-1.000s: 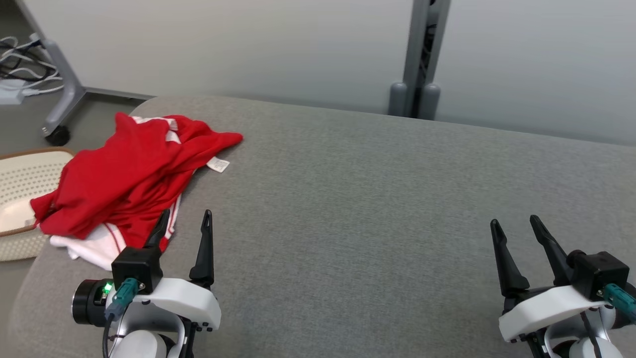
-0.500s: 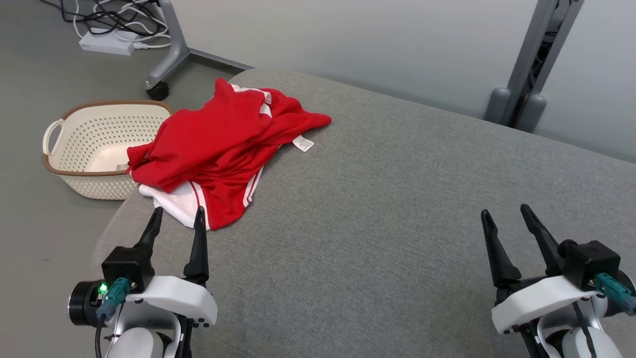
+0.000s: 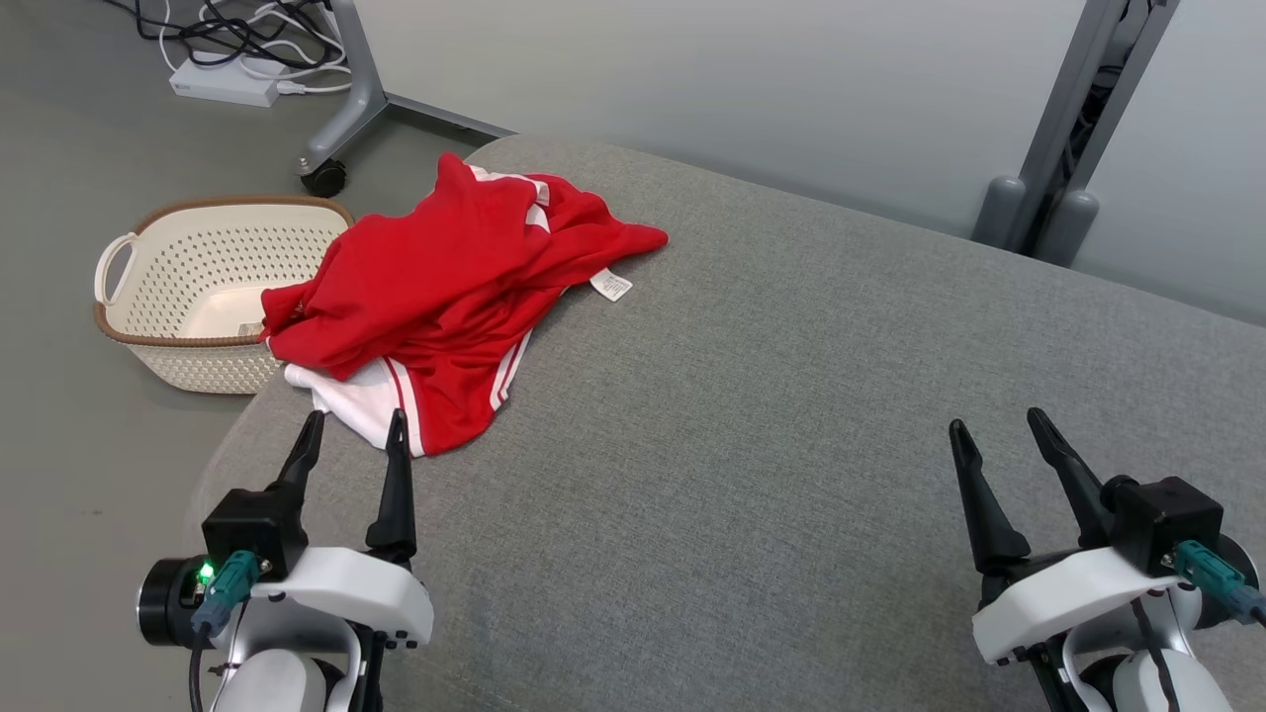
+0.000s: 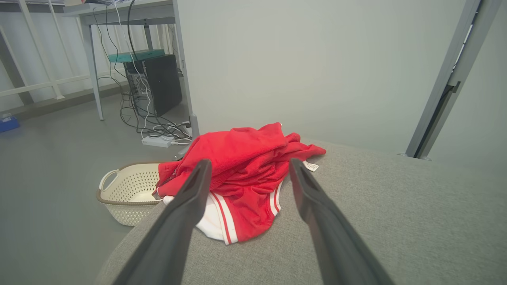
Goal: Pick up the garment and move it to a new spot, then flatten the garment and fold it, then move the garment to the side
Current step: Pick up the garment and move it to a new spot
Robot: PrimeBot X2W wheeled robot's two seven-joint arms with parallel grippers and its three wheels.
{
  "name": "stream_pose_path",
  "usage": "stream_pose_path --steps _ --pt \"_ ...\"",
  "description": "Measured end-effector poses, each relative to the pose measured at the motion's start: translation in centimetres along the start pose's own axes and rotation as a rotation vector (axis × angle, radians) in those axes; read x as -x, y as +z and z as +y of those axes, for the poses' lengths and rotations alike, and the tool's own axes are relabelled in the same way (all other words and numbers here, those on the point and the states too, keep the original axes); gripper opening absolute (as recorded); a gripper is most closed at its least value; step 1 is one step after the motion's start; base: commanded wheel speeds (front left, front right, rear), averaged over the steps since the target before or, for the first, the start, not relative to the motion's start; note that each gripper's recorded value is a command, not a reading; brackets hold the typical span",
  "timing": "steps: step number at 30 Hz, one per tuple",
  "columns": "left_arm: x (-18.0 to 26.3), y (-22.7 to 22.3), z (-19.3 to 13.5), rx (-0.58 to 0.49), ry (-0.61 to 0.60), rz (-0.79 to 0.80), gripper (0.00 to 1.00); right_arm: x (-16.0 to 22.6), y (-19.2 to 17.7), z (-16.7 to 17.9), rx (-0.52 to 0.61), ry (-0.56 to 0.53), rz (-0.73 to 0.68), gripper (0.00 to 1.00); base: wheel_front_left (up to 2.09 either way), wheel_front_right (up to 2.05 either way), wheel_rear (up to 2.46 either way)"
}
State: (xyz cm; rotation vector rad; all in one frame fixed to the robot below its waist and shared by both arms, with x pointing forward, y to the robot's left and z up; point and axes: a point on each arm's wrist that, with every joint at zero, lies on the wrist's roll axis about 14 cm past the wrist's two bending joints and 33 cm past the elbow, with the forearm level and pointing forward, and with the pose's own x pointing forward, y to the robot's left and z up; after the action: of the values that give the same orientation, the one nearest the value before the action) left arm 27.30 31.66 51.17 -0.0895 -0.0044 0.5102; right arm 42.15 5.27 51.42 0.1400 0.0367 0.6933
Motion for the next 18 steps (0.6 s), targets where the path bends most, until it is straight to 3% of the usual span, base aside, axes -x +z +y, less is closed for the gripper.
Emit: stream_pose_path --steps 5,12,18 --pt "-0.9 1.4 -0.4 0.002 -0.012 -0.032 1.00 0.0 -0.2 -0.1 -0.003 -0.002 0.003 1.00 0.00 0.00 0.00" --pt "-5.3 9.0 -3.2 -0.003 -0.125 -0.179 1.00 -0.2 -0.4 -0.2 -0.007 0.003 0.007 1.00 0.00 0.00 0.00" --pt "-10.3 11.0 -5.3 -0.011 -0.201 -0.095 1.00 0.3 -0.6 -1.8 -0.019 -0.038 0.008 1.00 0.00 0.00 0.00"
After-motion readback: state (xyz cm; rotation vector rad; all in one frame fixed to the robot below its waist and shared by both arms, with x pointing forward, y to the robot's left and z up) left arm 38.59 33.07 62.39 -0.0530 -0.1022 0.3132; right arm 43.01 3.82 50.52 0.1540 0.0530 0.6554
